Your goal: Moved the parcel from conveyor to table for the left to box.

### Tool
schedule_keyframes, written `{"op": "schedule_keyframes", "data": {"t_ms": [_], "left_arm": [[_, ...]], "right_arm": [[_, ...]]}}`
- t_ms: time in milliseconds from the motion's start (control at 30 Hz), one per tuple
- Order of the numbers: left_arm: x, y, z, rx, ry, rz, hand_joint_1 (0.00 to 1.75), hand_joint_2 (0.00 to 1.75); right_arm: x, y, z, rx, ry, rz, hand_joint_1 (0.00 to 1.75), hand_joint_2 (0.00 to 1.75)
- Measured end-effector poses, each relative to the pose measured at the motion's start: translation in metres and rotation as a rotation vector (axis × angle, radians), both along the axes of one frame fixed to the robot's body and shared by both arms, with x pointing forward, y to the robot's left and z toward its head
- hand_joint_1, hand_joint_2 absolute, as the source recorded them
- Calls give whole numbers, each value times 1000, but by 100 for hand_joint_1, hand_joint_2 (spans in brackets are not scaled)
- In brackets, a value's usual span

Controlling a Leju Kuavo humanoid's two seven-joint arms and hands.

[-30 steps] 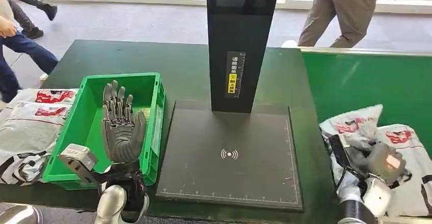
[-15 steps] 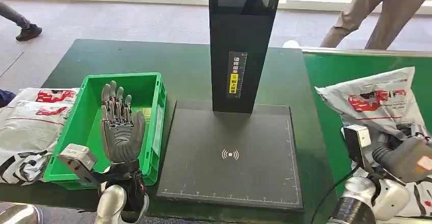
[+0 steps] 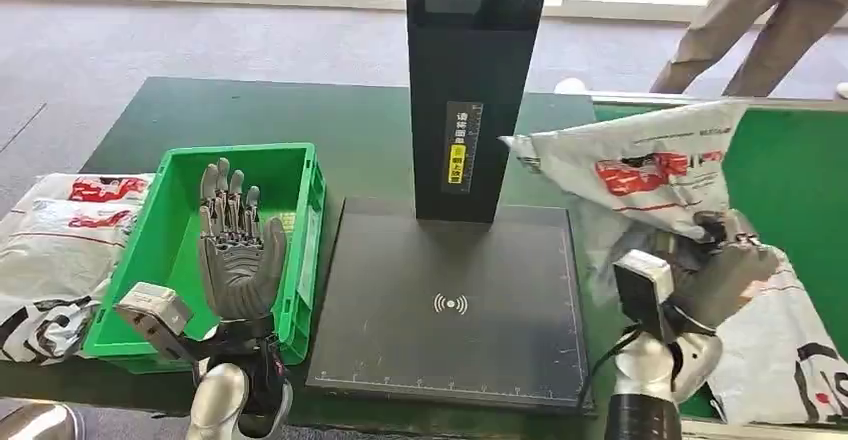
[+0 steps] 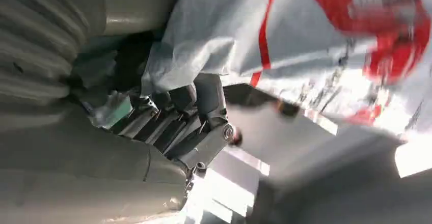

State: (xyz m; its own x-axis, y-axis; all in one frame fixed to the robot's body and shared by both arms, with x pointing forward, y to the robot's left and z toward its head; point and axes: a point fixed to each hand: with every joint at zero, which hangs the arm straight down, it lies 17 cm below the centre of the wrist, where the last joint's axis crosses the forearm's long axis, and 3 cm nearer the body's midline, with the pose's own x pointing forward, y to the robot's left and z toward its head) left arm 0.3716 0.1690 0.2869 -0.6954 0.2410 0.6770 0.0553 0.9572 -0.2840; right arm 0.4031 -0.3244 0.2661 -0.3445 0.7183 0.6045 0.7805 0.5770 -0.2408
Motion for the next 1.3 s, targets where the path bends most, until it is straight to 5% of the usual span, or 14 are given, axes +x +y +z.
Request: {"op": "schedule_keyframes", "data": {"t_ms": [267,800,833,867,933,967,1300], "left_arm": [[0,-2,0,1,-3,-13,0,175],[0,-3,0,2,-3,-17,0,175],[0,-3,0,2,-2,-19,0,175],[0,-4,-1,2,-2,-22,0,175],[0,-4,-1,3,-3,-26,0,175],[0,-5,-1,3,-2,-27,0,175],[0,-5,-2,3,0,-29,0,175]], "right_arm": [[7,98,-36,6,96,330,175,175],[7,134,-64,-12,180,467,175,175],[8,137,-68,-10,194,485,136,175],[10,140,-73,-7,216,502,0,175],[15,147,-85,-12,272,534,0,175],[18,151,-92,-19,306,546,0,0],[31,163,-125,-39,416,579,0,0]]}}
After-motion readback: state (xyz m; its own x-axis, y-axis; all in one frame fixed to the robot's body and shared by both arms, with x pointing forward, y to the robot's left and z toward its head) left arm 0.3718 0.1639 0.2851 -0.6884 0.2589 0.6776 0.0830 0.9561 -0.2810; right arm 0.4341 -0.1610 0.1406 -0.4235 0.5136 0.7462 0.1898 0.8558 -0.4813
